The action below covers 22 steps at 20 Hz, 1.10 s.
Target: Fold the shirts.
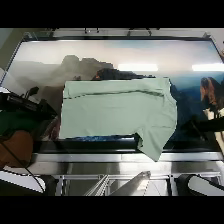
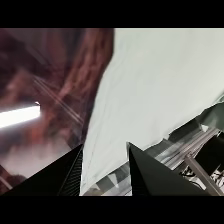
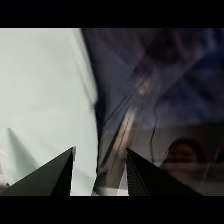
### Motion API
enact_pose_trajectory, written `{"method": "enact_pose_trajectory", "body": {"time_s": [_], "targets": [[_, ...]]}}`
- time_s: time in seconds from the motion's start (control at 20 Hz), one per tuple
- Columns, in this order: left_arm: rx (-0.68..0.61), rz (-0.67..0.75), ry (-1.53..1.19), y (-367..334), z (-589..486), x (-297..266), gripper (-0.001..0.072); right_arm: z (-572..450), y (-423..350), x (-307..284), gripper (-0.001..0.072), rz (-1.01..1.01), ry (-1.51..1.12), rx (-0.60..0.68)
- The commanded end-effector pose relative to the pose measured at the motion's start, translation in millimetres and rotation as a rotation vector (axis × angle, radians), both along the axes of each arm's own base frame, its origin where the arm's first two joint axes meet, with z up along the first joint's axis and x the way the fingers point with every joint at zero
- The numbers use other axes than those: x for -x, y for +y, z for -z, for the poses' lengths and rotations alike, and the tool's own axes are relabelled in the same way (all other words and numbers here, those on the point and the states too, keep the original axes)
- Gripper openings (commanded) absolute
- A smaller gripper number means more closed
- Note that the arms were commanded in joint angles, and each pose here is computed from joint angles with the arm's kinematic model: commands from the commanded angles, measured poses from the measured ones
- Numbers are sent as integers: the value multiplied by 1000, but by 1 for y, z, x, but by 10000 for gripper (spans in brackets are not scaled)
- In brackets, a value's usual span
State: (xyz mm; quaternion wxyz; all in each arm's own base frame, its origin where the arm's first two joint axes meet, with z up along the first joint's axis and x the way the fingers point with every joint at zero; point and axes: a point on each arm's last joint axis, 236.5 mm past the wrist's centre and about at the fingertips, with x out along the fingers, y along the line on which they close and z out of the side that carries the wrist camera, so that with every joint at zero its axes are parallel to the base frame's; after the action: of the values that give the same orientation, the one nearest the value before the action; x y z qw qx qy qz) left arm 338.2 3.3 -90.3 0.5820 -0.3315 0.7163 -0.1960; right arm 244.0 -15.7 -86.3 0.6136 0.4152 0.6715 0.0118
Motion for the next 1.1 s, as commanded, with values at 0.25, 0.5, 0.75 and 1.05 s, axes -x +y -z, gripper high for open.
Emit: {"method": "enact_pose_trajectory", "body": {"time_s": [0.25,0.5,0.75,1.05], "targets": [[-40,62,27,-46,39,30,301,43,102,14,367,28,-28,-100],[-38,180,50,-77,45,43,286,21,122,1,146,8,-119,-201],[-6,176,78,-58,28,54,21,1,105,15,21,-1,-117,-205],[100,-32,-22,-27,-9,29,24,-43,85,-11,21,49,-239,-221]]}}
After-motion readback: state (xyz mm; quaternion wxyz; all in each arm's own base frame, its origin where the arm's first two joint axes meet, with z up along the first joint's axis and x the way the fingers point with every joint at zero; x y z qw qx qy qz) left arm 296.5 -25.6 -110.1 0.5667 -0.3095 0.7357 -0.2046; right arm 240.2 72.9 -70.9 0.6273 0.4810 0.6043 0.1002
